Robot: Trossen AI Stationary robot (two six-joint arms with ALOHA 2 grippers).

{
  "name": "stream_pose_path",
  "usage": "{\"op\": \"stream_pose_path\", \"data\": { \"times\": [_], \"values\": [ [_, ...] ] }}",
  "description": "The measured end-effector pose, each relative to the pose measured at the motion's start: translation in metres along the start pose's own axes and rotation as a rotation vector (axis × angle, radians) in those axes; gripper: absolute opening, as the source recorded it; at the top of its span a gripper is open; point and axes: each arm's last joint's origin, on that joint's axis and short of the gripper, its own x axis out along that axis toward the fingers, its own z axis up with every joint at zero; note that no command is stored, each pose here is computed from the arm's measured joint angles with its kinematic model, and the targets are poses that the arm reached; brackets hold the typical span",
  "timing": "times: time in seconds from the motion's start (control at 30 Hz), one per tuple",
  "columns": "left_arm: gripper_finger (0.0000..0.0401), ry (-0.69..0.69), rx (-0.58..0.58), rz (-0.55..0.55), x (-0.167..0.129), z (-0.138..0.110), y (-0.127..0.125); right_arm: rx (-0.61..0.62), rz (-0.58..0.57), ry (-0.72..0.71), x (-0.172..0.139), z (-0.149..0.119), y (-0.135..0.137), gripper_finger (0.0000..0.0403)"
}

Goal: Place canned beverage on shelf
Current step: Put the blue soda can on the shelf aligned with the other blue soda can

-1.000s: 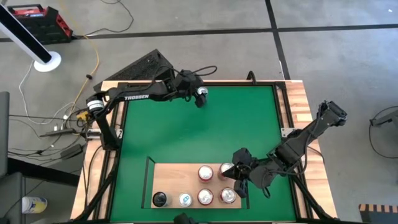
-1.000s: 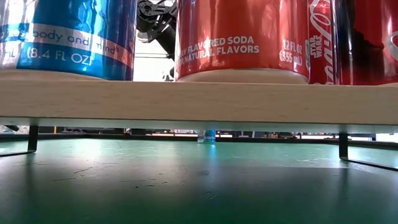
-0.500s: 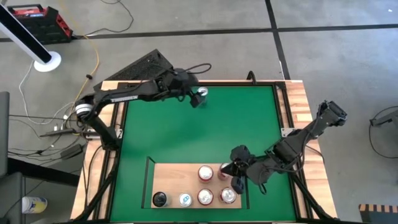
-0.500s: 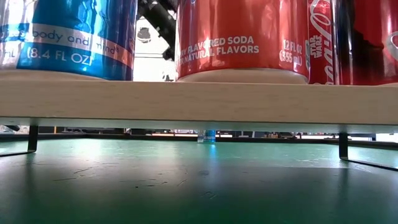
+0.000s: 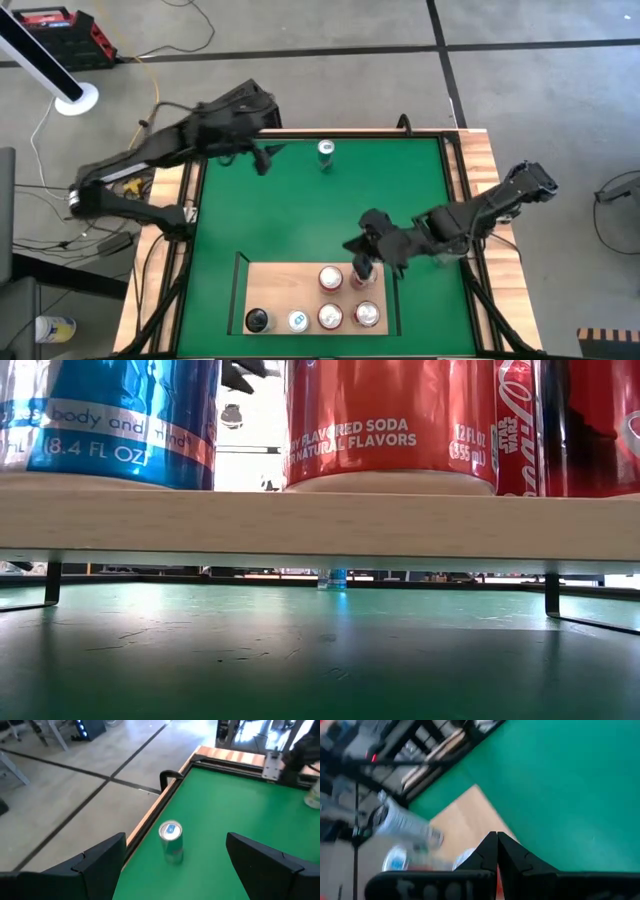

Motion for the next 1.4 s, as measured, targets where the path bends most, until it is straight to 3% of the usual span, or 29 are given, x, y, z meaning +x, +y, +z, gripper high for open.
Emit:
{"op": "stream_pose_path", "data": {
  "times": [0.13, 0.27, 0.53, 0.7, 0.87, 1.03, 1.23, 1.4],
  "values": [
    [0.0329, 0.019, 0.017, -0.003, -0.042, -0.012, 0.009, 0.07, -0.025, -0.078, 0.011, 0.025, -0.013, 0.0031],
    [0.0329, 0.004, -0.027, -0.035, -0.076, -0.039, 0.015, 0.088, -0.019, -0.189, 0.02, 0.054, -0.026, 0.0031],
    [0.0329, -0.055, -0.286, -0.174, -0.117, -0.106, 0.018, 0.055, -0.034, -0.362, 0.029, 0.11, -0.063, 0.0032],
    [0.0329, -0.1, -0.414, -0.159, -0.131, -0.131, 0.021, 0.049, -0.057, -0.375, 0.042, 0.148, -0.107, 0.0033],
    [0.0329, -0.132, -0.473, -0.111, -0.133, -0.135, 0.023, 0.051, -0.118, -0.23, 0.066, 0.175, -0.159, 0.0065],
    [0.0329, -0.148, -0.48, -0.066, -0.126, -0.129, 0.023, 0.028, -0.212, -0.025, 0.088, 0.202, -0.199, 0.0132],
    [0.0329, -0.106, -0.472, -0.05, -0.112, -0.126, 0.02, -0.062, -0.33, 0.136, 0.103, 0.23, -0.217, 0.0217],
    [0.0329, -0.062, -0.465, -0.041, -0.101, -0.125, 0.017, -0.104, -0.372, 0.245, 0.127, 0.237, -0.231, 0.0252]
  ]
}}
